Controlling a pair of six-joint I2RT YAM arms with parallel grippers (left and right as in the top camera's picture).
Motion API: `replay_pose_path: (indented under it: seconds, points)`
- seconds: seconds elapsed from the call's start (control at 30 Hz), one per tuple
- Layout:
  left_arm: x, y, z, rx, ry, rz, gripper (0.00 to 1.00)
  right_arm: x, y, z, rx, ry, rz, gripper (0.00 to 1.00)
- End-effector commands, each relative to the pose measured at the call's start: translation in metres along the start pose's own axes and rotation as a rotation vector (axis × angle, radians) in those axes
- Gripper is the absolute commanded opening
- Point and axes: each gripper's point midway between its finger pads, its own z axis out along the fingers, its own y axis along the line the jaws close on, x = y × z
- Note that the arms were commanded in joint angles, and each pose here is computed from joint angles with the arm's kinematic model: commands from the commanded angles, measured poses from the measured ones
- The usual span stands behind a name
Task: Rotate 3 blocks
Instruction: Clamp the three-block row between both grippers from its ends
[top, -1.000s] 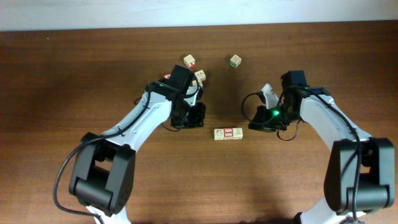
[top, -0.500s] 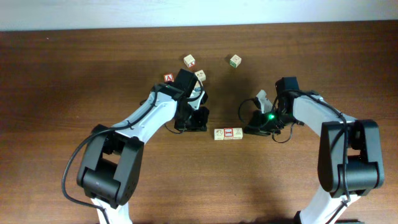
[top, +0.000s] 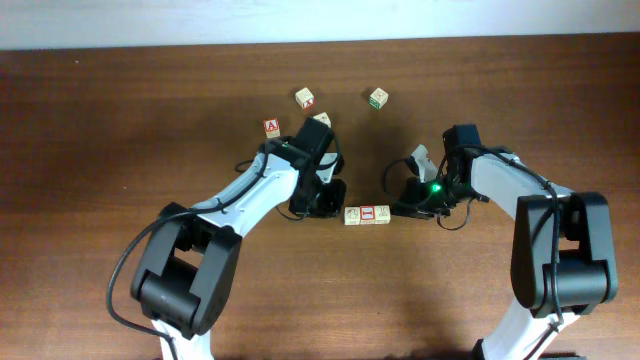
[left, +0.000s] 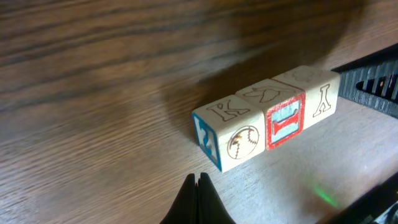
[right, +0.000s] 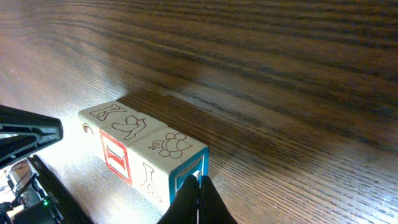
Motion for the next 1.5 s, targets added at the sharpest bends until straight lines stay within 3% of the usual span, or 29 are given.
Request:
replay_pose_path:
  seconds: [0.0, 0.2, 0.67, 0.87, 1.47]
  points:
    - [0.010, -0.003, 0.021, -0.020, 0.028, -0.021, 0.00, 0.006, -0.002, 0.004, -0.017, 0.014, 0.005, 0.04]
    - [0.010, 0.005, 0.028, -0.055, 0.030, -0.117, 0.00, 0.008, -0.003, 0.004, -0.017, 0.018, 0.009, 0.04]
    - [-0.016, -0.022, -0.006, 0.024, -0.069, -0.072, 0.00, 0.006, -0.003, 0.004, -0.016, 0.012, 0.004, 0.04]
    - [-0.020, 0.008, -0.007, -0.138, -0.120, -0.161, 0.00, 0.007, -0.004, 0.006, -0.016, 0.014, 0.006, 0.04]
    - [-0.007, -0.019, 0.008, -0.039, -0.078, -0.114, 0.00, 0.007, -0.004, 0.006, -0.016, 0.013, 0.013, 0.04]
